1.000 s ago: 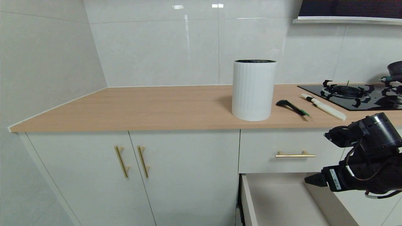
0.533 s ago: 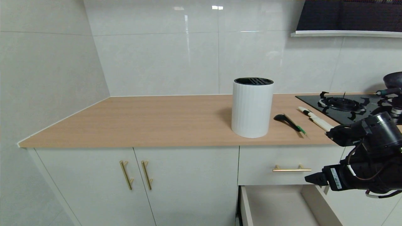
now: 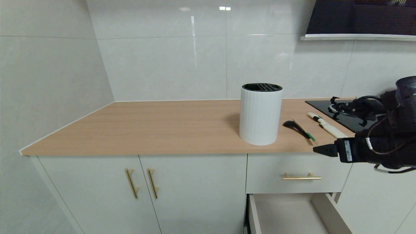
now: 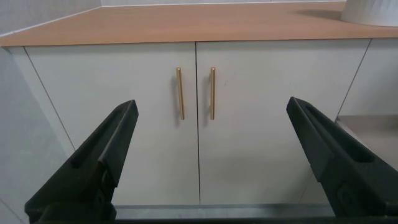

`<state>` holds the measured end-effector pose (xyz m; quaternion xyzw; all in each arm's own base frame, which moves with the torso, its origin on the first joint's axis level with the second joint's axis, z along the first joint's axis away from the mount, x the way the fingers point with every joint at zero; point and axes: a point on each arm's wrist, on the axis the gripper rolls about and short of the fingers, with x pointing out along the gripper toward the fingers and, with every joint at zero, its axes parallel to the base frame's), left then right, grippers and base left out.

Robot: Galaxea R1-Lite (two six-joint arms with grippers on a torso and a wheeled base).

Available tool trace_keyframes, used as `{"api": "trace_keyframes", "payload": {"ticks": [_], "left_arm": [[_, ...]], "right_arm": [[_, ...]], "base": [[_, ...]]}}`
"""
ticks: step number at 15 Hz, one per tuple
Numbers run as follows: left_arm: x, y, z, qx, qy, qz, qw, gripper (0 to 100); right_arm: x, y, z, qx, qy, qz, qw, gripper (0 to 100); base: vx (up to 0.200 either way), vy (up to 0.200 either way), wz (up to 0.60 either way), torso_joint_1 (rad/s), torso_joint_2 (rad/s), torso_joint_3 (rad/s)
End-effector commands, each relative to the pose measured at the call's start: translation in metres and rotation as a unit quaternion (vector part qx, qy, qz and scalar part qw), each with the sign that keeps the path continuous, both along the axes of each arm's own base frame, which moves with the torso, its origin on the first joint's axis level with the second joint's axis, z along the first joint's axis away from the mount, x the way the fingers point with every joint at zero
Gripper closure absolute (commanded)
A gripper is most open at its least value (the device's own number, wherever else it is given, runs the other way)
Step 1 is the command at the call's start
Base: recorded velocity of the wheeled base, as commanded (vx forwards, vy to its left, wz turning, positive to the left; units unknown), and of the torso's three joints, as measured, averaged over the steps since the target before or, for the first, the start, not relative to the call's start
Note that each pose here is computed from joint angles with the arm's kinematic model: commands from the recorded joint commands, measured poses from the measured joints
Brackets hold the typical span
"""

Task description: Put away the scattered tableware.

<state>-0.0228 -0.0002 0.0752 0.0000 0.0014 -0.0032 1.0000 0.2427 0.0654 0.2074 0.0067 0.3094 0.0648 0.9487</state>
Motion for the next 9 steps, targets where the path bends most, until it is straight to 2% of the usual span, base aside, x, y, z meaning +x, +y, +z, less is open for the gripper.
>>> {"api": "trace_keyframes", "payload": {"ticks": [1, 6, 9], "left_arm": [[0.000, 0.000, 0.000, 0.000, 0.000, 0.000, 1.0000, 0], [0.000, 0.000, 0.000, 0.000, 0.000, 0.000, 1.0000, 0], [0.000, 0.000, 0.000, 0.000, 0.000, 0.000, 1.0000, 0]], "right_arm": [[0.034, -0.005, 0.009, 0.000, 0.008, -0.022, 1.000, 0], [0.100, -0.008, 0.015, -0.009, 0.029, -0.045, 0.999, 0], [0.114, -0.007, -0.005, -0.015, 0.059, -0.046, 0.997, 0]], "base": [[0.000, 0.000, 0.00, 0.000, 0.00, 0.000], [0.000, 0.000, 0.00, 0.000, 0.00, 0.000], [0.000, 0.000, 0.00, 0.000, 0.00, 0.000]]}}
